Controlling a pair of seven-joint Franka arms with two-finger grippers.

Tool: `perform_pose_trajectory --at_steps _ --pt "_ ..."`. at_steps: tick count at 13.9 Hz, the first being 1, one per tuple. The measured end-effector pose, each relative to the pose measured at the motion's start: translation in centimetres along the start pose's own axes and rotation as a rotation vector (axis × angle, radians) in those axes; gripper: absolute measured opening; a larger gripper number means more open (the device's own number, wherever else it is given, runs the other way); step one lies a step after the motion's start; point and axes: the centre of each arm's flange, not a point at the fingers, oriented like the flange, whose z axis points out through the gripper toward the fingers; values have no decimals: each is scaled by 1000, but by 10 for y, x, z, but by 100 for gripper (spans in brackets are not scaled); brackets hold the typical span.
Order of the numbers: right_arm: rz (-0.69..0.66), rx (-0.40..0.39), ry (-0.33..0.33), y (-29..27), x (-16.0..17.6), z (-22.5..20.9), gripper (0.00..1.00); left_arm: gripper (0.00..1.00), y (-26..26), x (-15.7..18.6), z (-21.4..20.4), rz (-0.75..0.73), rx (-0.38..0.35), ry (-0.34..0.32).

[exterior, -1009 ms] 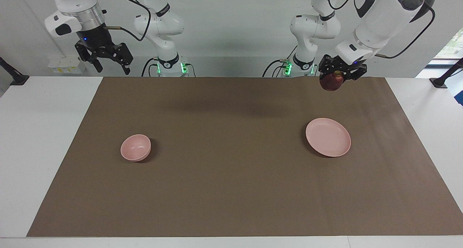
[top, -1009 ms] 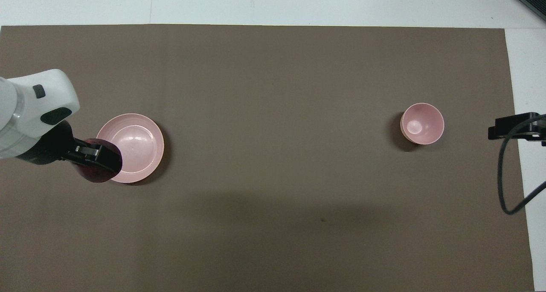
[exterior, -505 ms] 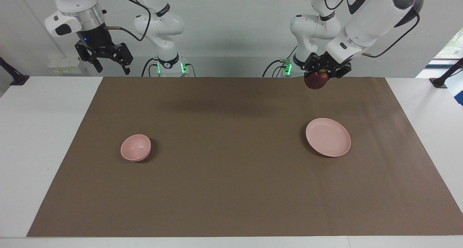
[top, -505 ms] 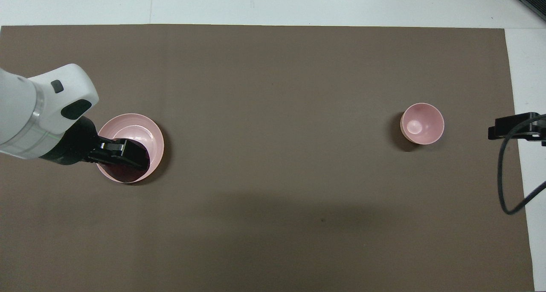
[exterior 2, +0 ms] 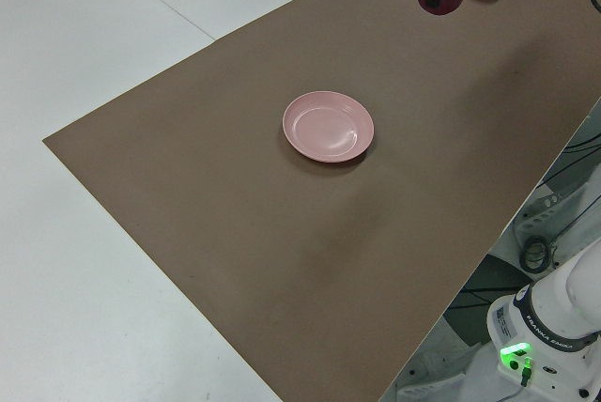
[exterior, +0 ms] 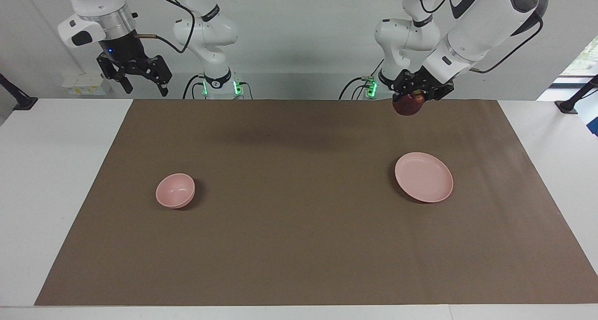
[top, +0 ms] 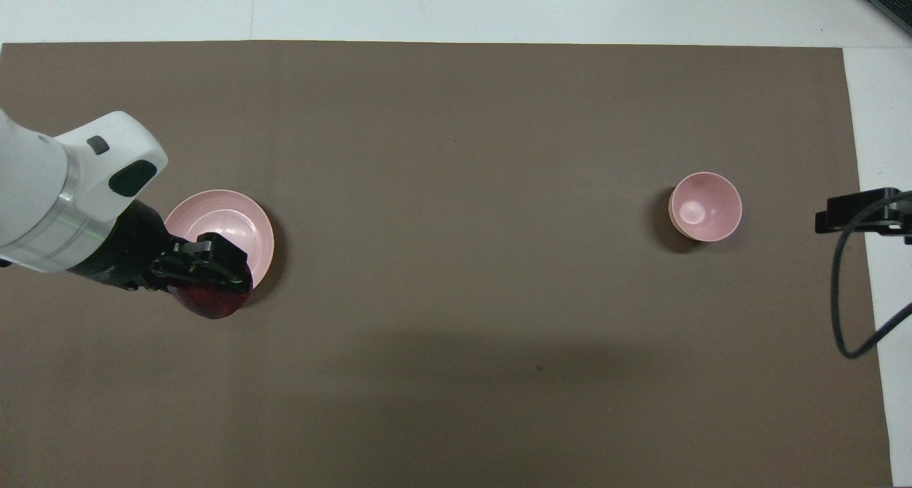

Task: Move apple from plate to bowl
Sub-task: 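Lift the apple with the left gripper while the right gripper reaches inward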

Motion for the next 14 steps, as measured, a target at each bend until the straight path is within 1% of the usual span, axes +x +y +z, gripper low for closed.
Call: perform_pose_trajectory --at_steps 3,6,9,10,14 --pt "0 0 0 0 0 0 100 74 16 -7 5 -103 -37 -44" --pt "0 0 0 0 0 0 100 74 37 -15 7 -221 -125 -103" --pt "0 0 0 0 0 0 100 74 58 -22 11 -275 -171 -158" --pt "0 0 0 0 0 0 100 74 66 -24 14 -283 -188 -182" --pt "0 0 0 0 0 0 100 74 84 -16 35 -335 -280 -336"
